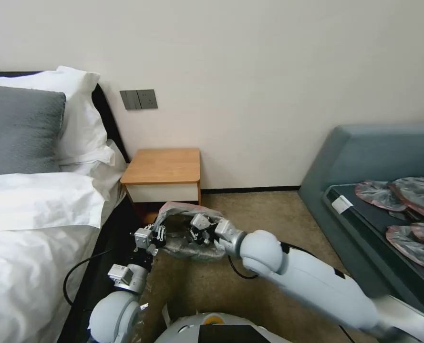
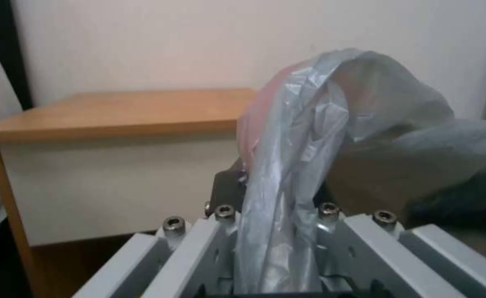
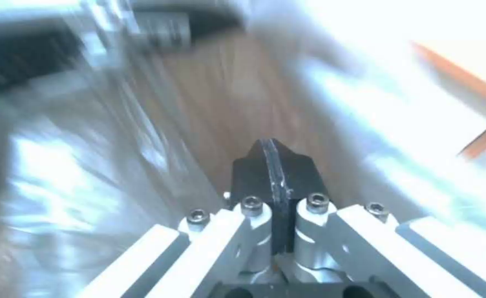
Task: Pick up the garbage bag from the table and place it over the trash can.
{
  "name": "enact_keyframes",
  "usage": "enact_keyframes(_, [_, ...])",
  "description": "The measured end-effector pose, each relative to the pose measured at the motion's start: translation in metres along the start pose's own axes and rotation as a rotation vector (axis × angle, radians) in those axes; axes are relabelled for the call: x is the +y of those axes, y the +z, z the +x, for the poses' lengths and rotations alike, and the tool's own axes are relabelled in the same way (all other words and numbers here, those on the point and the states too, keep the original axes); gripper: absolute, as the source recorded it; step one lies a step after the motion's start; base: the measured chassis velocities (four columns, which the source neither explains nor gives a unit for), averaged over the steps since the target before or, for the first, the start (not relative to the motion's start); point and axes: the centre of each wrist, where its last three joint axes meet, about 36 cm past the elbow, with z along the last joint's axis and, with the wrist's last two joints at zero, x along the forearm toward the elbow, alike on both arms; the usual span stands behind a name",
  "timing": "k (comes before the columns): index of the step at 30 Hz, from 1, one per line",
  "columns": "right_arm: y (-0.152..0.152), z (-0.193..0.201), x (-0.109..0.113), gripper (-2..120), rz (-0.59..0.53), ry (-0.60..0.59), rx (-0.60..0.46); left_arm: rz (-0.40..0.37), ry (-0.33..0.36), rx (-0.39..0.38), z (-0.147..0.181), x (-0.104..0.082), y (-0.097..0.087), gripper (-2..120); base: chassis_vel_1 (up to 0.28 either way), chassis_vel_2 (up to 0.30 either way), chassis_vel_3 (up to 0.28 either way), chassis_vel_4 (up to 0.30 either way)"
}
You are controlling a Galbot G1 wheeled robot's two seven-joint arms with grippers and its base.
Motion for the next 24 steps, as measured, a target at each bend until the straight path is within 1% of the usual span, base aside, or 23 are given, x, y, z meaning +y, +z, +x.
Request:
enact_keyframes(2, [-0.001,0.005,-0.001,0,-0.021,-0.007,-0.021,0.006,-0.004,0.006,0.000,0.000,0.002,8,0.000,0.000,0.000,0.000])
enact_keyframes(3, [-0.001,0.011,-0.001,0,-0.049,-0.015,-0.047,0.018,-0.009,0.015,0.000,0.000,0.003,8,0.000,0.000,0.000,0.000])
enact_keyframes(6, [0.015,0.021,-0.002,0,-0.128,-0.007,-0.133,0.047,-0.021,0.035,-0.001,-0.001,0.007,8,0.000,0.000,0.000,0.000])
enact_keyframes(7, [0.015,0.021,-0.002,0,-0.128,-0.007,-0.133,0.047,-0.021,0.035,-0.001,-0.001,0.007,8,0.000,0.000,0.000,0.000])
enact_keyframes(9, [0.029,0.030,-0.003,0,-0.174,0.010,-0.165,0.069,-0.028,0.047,-0.001,-0.002,0.007,8,0.000,0.000,0.000,0.000])
enact_keyframes(11, [0.037,0.037,-0.007,0,-0.183,0.035,-0.183,0.093,-0.038,0.057,0.000,-0.002,0.007,8,0.000,0.000,0.000,0.000])
enact_keyframes(12, [0.037,0.037,-0.007,0,-0.183,0.035,-0.183,0.093,-0.038,0.057,0.000,-0.002,0.007,8,0.000,0.000,0.000,0.000])
enact_keyframes(14, [0.043,0.044,-0.012,0,-0.173,0.080,-0.215,0.144,-0.055,0.081,0.001,-0.005,0.005,8,0.000,0.000,0.000,0.000])
enact_keyframes(16, [0.045,0.045,-0.013,0,-0.173,0.100,-0.227,0.159,-0.063,0.092,0.002,-0.006,0.005,8,0.000,0.000,0.000,0.000])
enact_keyframes(19, [0.052,0.043,-0.012,0,-0.178,0.228,-0.265,0.201,-0.102,0.126,0.004,-0.009,0.006,8,0.000,0.000,0.000,0.000])
enact_keyframes(20, [0.052,0.043,-0.012,0,-0.178,0.228,-0.265,0.201,-0.102,0.126,0.004,-0.009,0.006,8,0.000,0.000,0.000,0.000])
enact_keyframes(21, [0.055,0.042,-0.011,0,-0.181,0.267,-0.270,0.214,-0.116,0.138,0.005,-0.011,0.007,8,0.000,0.000,0.000,0.000])
enact_keyframes(23, [0.061,0.041,-0.007,6,-0.193,0.354,-0.272,0.256,-0.143,0.169,0.007,-0.015,0.008,8,0.000,0.000,0.000,0.000])
enact_keyframes(24, [0.061,0.041,-0.007,6,-0.193,0.354,-0.272,0.256,-0.143,0.169,0.007,-0.015,0.008,8,0.000,0.000,0.000,0.000])
